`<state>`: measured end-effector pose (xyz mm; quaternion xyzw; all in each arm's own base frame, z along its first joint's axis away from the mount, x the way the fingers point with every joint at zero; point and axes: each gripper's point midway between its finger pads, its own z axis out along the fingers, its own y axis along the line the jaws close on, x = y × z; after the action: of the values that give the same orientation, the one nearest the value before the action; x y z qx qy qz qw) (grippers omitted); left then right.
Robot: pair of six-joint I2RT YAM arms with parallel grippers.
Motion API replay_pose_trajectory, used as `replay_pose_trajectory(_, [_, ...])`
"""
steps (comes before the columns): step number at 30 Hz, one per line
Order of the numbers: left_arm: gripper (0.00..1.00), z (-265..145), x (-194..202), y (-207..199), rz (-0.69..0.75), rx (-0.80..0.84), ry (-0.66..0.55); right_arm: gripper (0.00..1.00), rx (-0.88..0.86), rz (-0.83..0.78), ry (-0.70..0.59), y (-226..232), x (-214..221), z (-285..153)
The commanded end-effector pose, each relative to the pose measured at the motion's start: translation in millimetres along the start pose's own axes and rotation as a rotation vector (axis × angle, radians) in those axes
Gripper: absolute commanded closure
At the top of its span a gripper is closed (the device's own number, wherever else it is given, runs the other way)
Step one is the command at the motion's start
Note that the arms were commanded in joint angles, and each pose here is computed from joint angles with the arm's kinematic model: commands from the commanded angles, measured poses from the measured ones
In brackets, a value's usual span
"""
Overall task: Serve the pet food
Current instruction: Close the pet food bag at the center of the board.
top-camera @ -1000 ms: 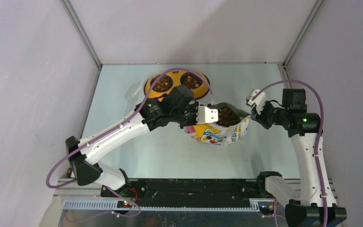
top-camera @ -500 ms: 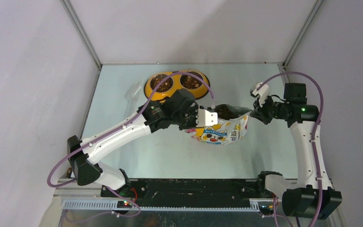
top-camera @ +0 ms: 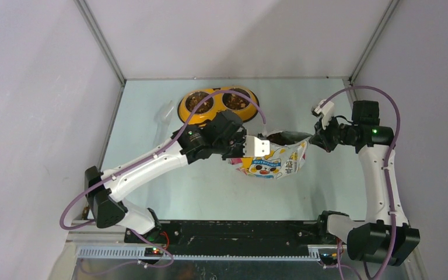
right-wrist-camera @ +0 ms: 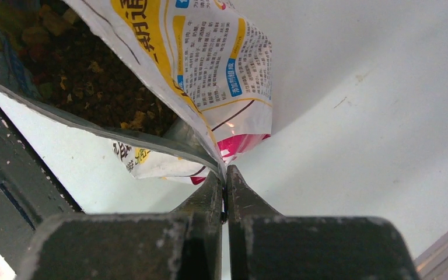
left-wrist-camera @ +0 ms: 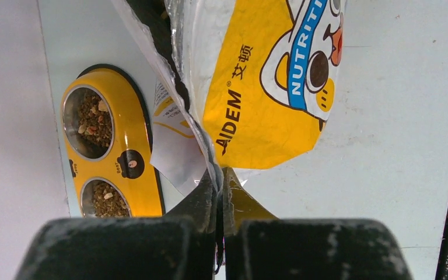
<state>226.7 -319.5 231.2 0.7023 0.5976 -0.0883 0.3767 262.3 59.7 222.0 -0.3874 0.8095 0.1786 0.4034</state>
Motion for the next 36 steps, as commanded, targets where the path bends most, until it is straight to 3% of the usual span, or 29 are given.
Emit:
replay_pose_trajectory(1, [1.00,2,2,-12,0.044,0.055,0.017,1.00,0.121,-0.063,-0.046,-38,-23,-10])
replay_pose_trajectory(8, [1.00,-14,2,-14,0.036,0.110,-0.017,1.00,0.144,-0.033,-0.040,-57,-43,-19])
replay_pose_trajectory(13, [1.00,-26,-2,-17,-0.003,0.187,-0.087,0.98,0.056,0.041,-0.034,-49,-56,-21])
replay_pose_trajectory(17, [1.00,-26,-7,-26,-0.016,0.251,-0.105,0.68,0.023,-0.127,-0.053,-23,-58,-24])
replay_pose_trajectory(21, [1.00,-24,-9,-22,-0.045,0.250,-0.103,0.51,0.064,-0.346,-0.067,-1,-53,-19])
replay_pose_trajectory(24, [1.00,-26,-13,-16,-0.080,0.238,-0.104,0.48,0.064,-0.480,-0.078,14,-56,-14])
replay_pose_trajectory(36, [1.00,-21,-8,-15,-0.130,0.253,-0.085,0.47,0.092,-0.679,0.013,12,-27,-1])
